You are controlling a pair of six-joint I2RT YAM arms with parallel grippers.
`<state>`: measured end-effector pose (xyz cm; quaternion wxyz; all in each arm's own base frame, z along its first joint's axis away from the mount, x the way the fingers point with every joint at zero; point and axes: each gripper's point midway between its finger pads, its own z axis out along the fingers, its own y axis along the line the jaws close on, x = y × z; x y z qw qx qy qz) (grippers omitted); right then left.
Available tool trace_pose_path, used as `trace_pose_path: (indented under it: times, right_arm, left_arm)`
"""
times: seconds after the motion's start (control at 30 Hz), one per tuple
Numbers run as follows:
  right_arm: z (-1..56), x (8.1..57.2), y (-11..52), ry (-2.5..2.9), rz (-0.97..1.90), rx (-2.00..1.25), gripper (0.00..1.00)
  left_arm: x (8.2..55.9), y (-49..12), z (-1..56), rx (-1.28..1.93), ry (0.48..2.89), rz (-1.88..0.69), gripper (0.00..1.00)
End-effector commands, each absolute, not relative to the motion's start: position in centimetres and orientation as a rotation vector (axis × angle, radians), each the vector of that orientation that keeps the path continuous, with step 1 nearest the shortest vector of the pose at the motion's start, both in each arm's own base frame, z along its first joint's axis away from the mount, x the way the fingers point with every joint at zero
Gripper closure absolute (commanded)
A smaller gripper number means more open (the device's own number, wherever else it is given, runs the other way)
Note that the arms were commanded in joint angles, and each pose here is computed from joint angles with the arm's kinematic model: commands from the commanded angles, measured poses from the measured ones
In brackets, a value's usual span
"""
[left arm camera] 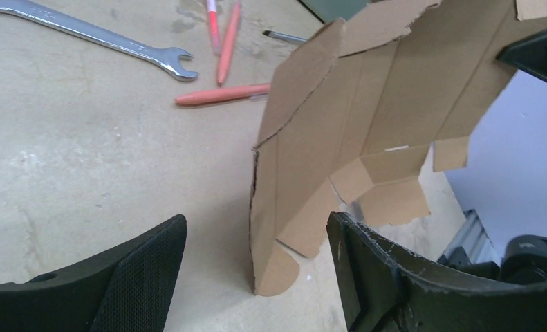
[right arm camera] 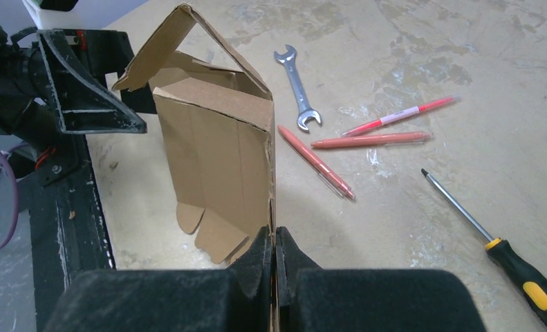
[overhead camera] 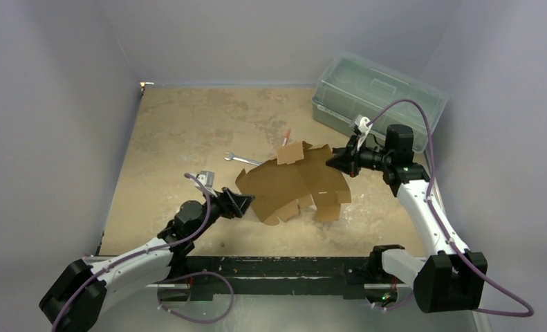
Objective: Fold the paper box
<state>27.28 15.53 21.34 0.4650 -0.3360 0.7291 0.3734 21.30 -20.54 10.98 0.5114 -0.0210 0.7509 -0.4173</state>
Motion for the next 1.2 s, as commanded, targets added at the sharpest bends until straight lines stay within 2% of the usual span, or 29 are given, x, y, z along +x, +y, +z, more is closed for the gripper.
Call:
trace_pose_path:
  times: [0.0,0.4,0.6,0.93,0.97,1.0,1.03,1.13,1.17]
  right_arm:
    - [22.0,27.2,15.7,1.753,0.930,-0.837,1.00]
    - [21.8,27.1,15.7,1.758,0.939,-0.836,1.00]
    - [21.8,27.1,15.7,1.761,0.941,-0.836,1.00]
    - [21.5,27.1,15.8,1.771,0.949,-0.834,1.00]
    - [21.5,27.1,15.8,1.771,0.949,-0.835,1.00]
    - [21.5,27.1,15.8,1.772,0.950,-0.834,1.00]
    - [21.5,27.1,15.8,1.772,0.950,-0.834,1.00]
    - [21.5,27.1,15.8,1.771,0.949,-0.842,1.00]
    - [21.5,27.0,15.7,1.770,0.945,-0.847,0.95]
  left_arm:
    - [22.9,-19.1,11.9,-0.099,1.808,-0.870,0.26]
    - [22.7,-21.2,12.8,-0.022,1.719,-0.998,0.43]
    - [23.6,-21.6,12.8,-0.012,1.725,-0.970,0.63]
    - [24.8,-22.3,13.1,0.020,1.699,-0.945,0.65]
    - [24.9,-22.4,13.4,0.027,1.687,-0.947,0.71]
    - [25.0,-22.6,13.7,0.036,1.673,-0.951,0.83]
    - [25.1,-22.7,14.1,0.051,1.659,-0.951,1.00]
    - [25.4,-22.9,15.2,0.093,1.660,-0.921,1.00]
    - [25.5,-22.9,15.5,0.112,1.684,-0.891,1.00]
